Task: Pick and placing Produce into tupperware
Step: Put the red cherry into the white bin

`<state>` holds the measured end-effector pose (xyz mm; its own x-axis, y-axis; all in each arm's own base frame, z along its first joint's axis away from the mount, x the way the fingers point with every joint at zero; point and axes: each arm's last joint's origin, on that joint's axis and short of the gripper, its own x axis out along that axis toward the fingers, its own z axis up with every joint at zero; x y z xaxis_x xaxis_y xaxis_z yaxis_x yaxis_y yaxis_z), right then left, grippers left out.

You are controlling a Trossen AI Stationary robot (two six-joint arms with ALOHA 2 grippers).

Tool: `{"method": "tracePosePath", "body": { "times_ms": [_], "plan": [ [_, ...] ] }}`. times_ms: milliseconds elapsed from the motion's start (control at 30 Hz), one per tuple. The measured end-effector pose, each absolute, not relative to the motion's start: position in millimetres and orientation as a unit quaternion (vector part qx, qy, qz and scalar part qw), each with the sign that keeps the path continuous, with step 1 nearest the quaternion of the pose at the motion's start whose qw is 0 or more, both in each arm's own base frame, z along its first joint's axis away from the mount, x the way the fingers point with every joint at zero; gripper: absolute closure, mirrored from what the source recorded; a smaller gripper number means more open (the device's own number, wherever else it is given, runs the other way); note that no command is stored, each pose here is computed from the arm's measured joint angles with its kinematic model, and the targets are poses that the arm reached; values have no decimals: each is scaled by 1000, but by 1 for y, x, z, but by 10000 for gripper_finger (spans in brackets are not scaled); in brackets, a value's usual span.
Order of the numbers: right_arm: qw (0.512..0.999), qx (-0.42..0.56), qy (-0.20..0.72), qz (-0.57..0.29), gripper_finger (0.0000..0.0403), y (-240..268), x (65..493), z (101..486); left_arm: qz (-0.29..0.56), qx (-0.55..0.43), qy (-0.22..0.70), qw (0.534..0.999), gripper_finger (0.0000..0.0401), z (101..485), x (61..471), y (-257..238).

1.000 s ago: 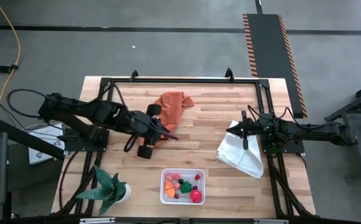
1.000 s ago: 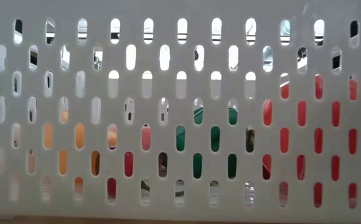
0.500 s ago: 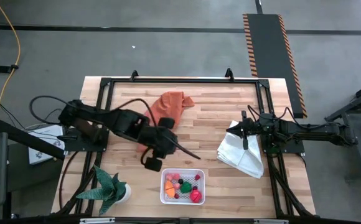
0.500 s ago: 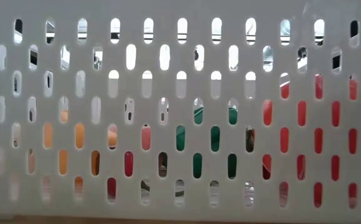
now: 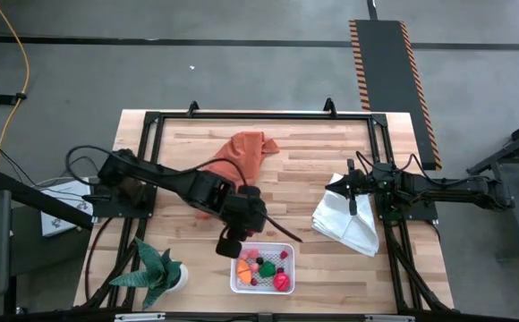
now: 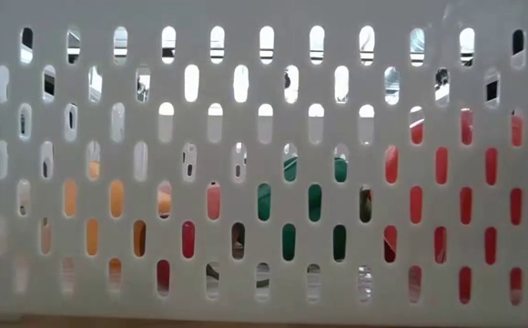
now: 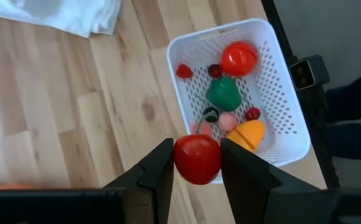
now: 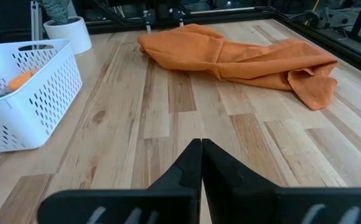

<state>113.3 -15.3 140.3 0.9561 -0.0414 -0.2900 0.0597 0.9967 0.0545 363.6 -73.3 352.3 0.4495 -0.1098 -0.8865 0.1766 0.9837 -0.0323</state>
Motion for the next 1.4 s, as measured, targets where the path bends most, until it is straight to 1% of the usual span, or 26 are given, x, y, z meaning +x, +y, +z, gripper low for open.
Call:
{"method": "tracePosePath", "body": {
  "times_ms": [267,500,633,1000,1100,1167,1267,1333,1400],
  "plan": [
    [989,31,146,-25,402,-15,113,140,-100,22,539,836,288,324,385,-79],
    [989,31,145,-25,402,-15,113,140,-121,7,568,814,288,294,403,-85],
    [989,31,146,-26,402,-15,113,140,-130,0,571,811,288,280,411,-87],
    [989,31,145,-25,402,-15,113,140,-140,5,547,825,288,270,423,-98],
    [989,31,145,-25,402,-15,113,140,-140,7,557,818,288,263,424,-101],
    [989,31,145,-25,402,-15,113,140,-142,7,544,827,288,260,430,-102],
    [989,31,145,-25,402,-15,113,140,-141,7,551,823,288,254,432,-103],
    [989,31,145,-25,402,-15,113,140,-143,6,540,829,288,249,438,-105],
    [988,31,146,-25,402,-15,113,140,-143,5,552,822,288,245,436,-104]
  ]
}}
